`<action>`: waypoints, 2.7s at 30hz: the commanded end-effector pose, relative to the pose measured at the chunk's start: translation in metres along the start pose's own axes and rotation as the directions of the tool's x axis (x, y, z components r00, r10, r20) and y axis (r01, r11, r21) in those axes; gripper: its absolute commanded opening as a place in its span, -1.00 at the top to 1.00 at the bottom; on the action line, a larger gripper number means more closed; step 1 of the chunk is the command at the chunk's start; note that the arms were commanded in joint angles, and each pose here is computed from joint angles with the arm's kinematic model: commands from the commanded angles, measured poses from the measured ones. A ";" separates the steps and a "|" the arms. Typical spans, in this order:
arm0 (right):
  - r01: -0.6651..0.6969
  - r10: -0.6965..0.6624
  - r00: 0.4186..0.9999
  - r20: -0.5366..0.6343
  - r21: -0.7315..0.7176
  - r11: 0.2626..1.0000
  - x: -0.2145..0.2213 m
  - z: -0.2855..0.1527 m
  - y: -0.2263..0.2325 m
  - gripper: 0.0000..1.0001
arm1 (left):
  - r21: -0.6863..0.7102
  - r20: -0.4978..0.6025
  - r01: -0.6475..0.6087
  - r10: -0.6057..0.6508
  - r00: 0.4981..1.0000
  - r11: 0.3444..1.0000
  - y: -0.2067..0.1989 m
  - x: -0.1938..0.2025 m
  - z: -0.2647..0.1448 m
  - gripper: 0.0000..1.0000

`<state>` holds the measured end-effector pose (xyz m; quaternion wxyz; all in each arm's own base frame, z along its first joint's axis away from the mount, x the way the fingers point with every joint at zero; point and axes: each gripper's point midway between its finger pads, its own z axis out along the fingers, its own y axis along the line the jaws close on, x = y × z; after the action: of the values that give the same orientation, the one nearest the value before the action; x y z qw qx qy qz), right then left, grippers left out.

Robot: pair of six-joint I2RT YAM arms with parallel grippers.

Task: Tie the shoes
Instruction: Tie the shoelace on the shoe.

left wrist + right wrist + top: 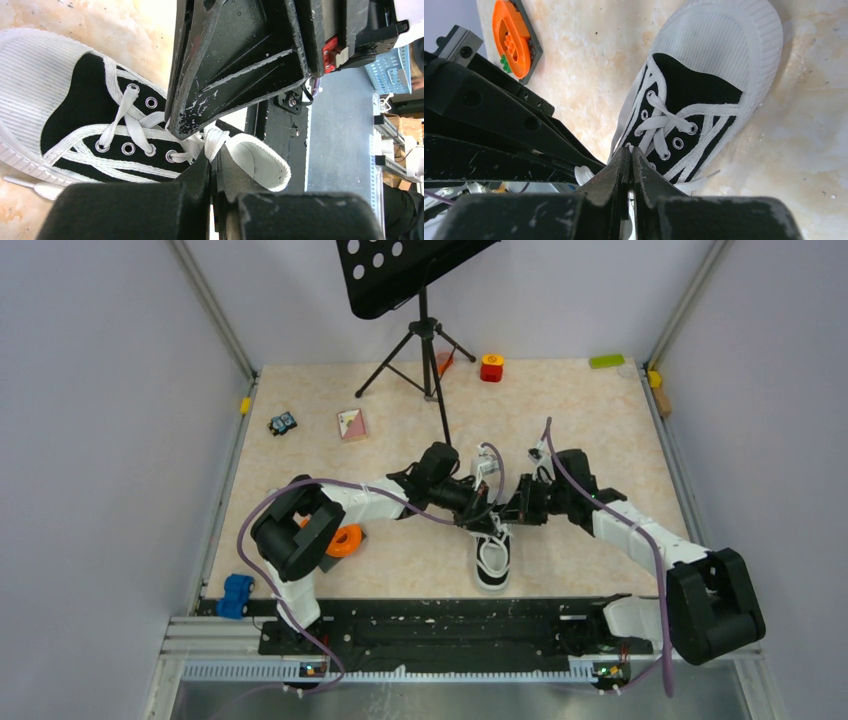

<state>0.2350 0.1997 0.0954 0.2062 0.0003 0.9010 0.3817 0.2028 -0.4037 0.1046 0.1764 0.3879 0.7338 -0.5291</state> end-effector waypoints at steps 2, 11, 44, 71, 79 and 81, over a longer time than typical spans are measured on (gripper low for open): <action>0.006 -0.007 0.996 0.086 0.011 1.000 -0.018 -0.003 0.001 0.66 | 0.019 0.023 -0.038 0.037 0.999 0.999 -0.007 -0.005 -0.003 1.00; 0.006 -0.007 0.996 0.085 0.021 1.000 -0.016 -0.006 0.001 0.46 | 0.022 0.023 -0.039 0.038 0.999 0.999 -0.008 -0.005 -0.003 1.00; 0.039 -0.039 0.999 0.023 0.024 0.999 0.010 -0.020 -0.002 0.56 | 0.017 0.057 -0.008 0.007 0.998 1.000 -0.005 -0.012 0.001 1.00; 0.034 -0.044 0.990 0.135 0.077 0.996 -0.026 -0.013 -0.004 1.00 | 0.014 0.044 -0.021 0.020 0.999 1.000 -0.009 -0.007 -0.004 1.00; 0.011 -0.031 0.979 0.201 0.095 0.995 -0.035 -0.019 -0.004 1.00 | 0.013 0.048 -0.024 0.023 0.999 1.000 -0.010 -0.008 -0.004 1.00; 0.010 -0.029 0.980 0.199 0.094 0.996 -0.034 -0.019 -0.004 1.00 | 0.014 0.050 -0.025 0.024 0.998 1.000 -0.011 -0.009 -0.004 1.00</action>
<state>0.2502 0.1810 0.1073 0.2693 0.0296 0.9025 0.3348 0.2028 -0.4035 0.1013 0.1763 0.3687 0.7410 -0.5329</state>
